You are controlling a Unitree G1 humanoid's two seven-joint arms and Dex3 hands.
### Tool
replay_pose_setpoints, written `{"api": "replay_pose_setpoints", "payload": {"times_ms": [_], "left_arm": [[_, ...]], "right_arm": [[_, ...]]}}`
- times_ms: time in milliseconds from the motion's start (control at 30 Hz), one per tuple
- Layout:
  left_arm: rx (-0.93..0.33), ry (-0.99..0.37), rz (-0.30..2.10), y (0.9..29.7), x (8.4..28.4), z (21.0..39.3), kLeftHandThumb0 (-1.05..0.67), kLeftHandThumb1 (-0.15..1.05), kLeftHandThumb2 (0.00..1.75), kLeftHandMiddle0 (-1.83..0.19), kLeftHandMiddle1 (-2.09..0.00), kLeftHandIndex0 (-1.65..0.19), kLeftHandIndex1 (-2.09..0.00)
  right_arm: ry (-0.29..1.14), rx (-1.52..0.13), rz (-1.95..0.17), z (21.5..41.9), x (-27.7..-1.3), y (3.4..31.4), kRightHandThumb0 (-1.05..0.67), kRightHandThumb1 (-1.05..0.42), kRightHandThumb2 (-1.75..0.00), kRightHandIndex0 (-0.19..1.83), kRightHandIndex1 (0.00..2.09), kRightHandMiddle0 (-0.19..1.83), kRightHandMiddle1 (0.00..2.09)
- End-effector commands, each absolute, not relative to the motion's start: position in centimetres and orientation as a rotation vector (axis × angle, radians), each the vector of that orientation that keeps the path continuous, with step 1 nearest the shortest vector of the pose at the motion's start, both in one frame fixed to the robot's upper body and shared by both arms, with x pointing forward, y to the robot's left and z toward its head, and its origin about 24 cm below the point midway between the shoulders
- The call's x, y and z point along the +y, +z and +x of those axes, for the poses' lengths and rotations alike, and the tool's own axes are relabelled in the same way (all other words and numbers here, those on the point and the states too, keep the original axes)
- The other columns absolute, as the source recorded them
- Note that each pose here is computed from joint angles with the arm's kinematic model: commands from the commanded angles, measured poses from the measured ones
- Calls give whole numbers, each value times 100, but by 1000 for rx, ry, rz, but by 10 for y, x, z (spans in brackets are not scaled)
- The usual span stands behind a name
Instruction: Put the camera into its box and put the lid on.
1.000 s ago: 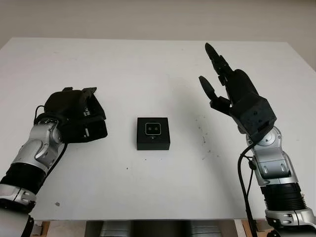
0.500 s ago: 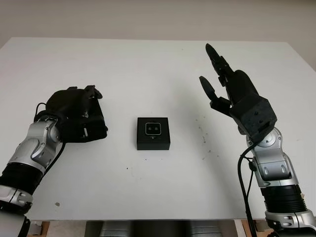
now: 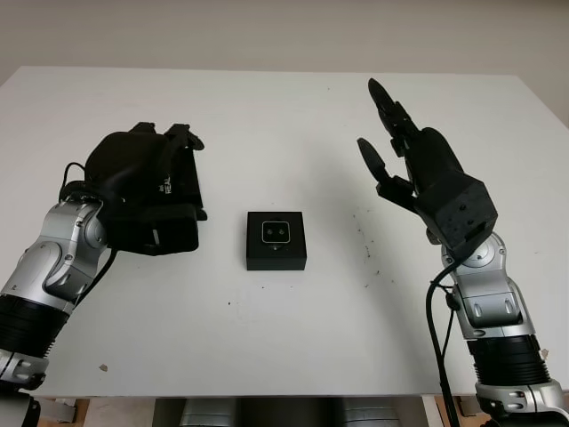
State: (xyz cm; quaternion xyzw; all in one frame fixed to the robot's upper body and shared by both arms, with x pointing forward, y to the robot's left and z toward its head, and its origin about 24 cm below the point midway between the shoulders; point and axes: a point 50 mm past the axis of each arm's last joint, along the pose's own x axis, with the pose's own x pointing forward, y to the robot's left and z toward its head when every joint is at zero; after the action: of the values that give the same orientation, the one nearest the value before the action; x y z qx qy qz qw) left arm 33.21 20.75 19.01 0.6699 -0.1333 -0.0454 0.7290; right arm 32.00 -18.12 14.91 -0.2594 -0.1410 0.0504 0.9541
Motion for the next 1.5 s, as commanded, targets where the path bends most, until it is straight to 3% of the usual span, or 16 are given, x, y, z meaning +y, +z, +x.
{"api": "replay_pose_setpoints", "payload": {"times_ms": [0,133,400,567,900,1467], "left_arm": [[-324,-101,1456,198,206,327,-26,100,6,-29,-181,-32,-123],[-341,-161,1388,209,196,322,-28,99,5,-32,-205,-31,-127],[-336,-286,1283,222,174,317,-29,98,5,-46,-157,-39,-127],[-292,-331,1244,220,164,318,-29,96,5,-50,-170,-42,-131],[-195,-408,1259,207,151,321,-27,98,6,-43,-151,-34,-128],[-166,-446,1232,190,135,319,-25,98,6,-31,-172,-31,-132]], "right_arm": [[99,-295,-531,319,-181,150,-78,-105,-57,4,6,8,6],[101,-294,-499,319,-180,149,-77,-105,-56,4,6,8,6],[93,-299,-493,320,-176,146,-78,-105,-58,4,6,6,5],[84,-307,-490,321,-175,147,-79,-105,-59,3,5,6,5],[55,-317,-480,322,-176,146,-81,-105,-60,4,5,6,5],[50,-301,-431,323,-173,143,-80,-105,-58,1,4,5,5]]}}
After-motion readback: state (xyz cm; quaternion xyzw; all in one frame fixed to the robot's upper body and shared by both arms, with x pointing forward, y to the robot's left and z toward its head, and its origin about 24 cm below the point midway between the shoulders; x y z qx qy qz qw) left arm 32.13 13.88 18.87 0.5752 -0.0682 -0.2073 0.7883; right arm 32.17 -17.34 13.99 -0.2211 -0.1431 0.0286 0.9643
